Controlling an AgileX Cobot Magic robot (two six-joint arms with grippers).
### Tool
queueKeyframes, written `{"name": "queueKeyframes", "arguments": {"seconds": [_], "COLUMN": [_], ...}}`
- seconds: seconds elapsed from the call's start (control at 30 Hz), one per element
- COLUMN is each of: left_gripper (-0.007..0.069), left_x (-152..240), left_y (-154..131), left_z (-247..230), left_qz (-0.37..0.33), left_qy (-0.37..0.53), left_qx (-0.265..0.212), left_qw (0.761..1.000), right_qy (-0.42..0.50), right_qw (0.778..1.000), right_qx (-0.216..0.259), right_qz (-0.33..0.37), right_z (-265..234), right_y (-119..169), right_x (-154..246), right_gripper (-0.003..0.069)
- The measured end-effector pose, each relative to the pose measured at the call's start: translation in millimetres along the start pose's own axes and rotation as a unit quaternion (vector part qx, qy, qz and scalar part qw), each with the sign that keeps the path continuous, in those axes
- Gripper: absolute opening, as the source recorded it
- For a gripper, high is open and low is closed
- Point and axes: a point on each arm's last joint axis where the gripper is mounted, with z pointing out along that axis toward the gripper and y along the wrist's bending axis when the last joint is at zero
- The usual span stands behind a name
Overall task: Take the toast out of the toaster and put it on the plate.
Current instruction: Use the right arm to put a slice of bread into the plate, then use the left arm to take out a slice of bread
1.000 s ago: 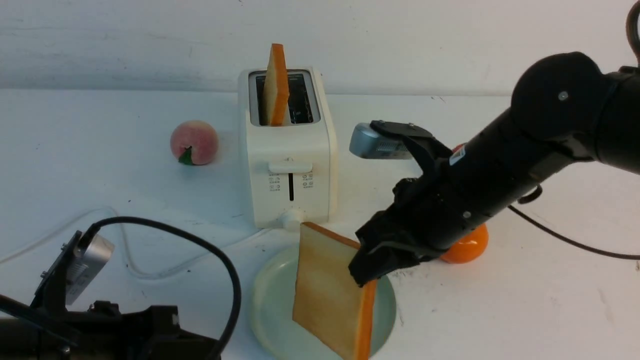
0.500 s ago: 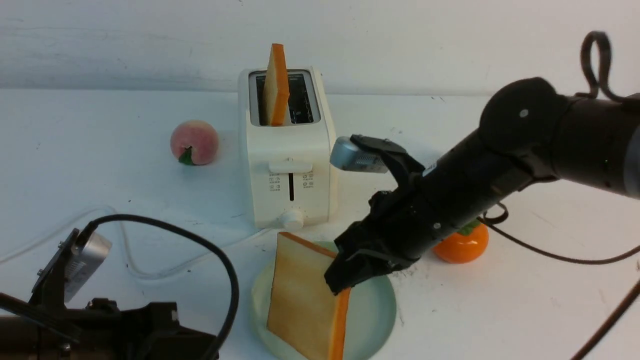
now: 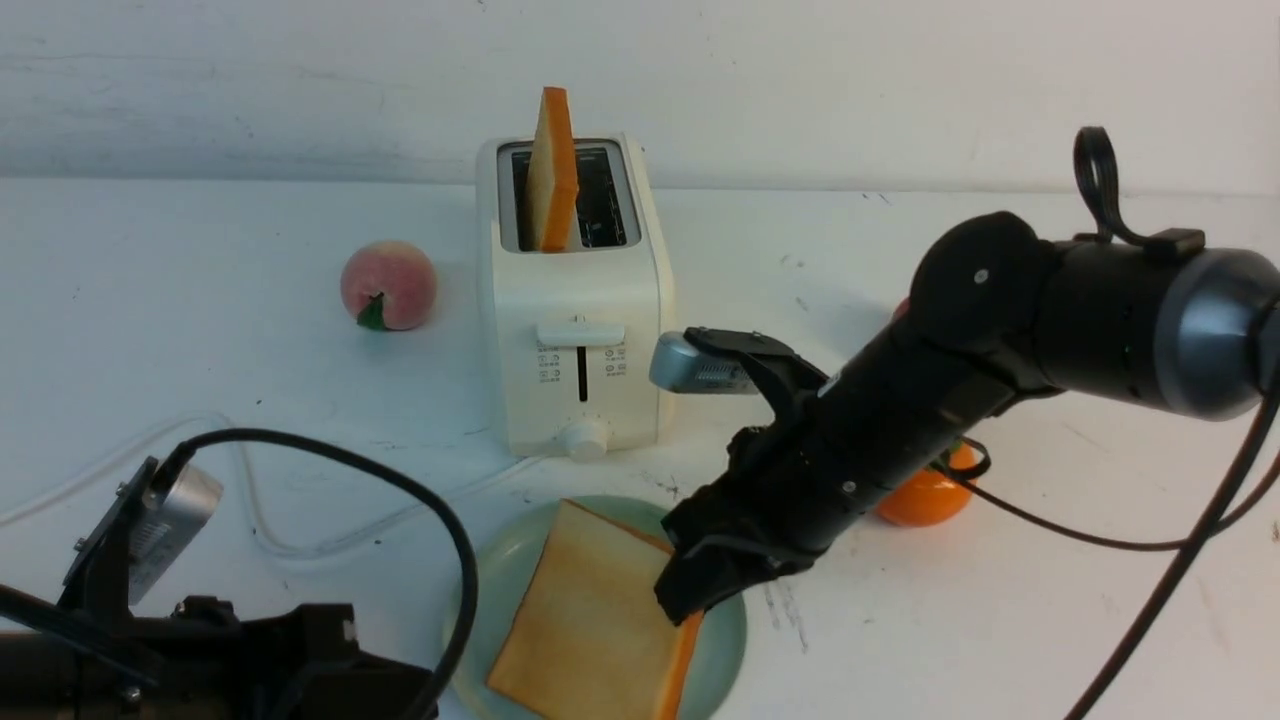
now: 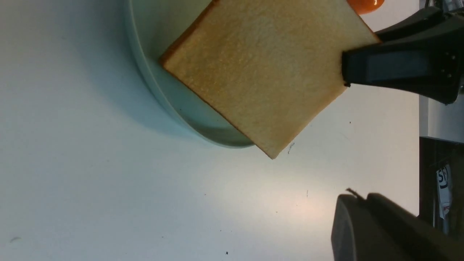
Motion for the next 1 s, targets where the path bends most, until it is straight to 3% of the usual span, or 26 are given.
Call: {"name": "queueKeyframes", "arguments": {"seconds": [0.13, 0.23, 0.63, 0.83, 1.0], "left_gripper": [0.003, 0.0035, 0.0038, 0.0038, 0.0038], "left_x": [0, 0, 0, -1, -3], "left_y": [0, 0, 0, 0, 0], "left_z": [0, 0, 0, 0, 0], "left_qz": [0.0, 0.0, 0.0, -0.002, -0.01], "left_qy": [0.0, 0.0, 0.002, -0.003, -0.015], "left_qx": [0.0, 0.0, 0.001, 0.0, 0.003], "left_qw": [1.0, 1.0, 1.0, 1.0, 1.0], "right_qy": [-0.003, -0.011, -0.046, -0.041, -0.066], "right_qw": [1.0, 1.0, 0.997, 0.995, 0.992], "right_qx": [0.01, 0.02, 0.052, 0.071, 0.094], "right_qz": [-0.005, -0.009, -0.017, -0.052, -0.056], "right_z": [0, 0, 1, -14, -50], "right_y": [-2, -4, -11, -5, 2], "right_x": [-1, -2, -9, -9, -10], "right_gripper": [0.0129, 0.0176, 0.0522, 0.0547, 0.0501]}}
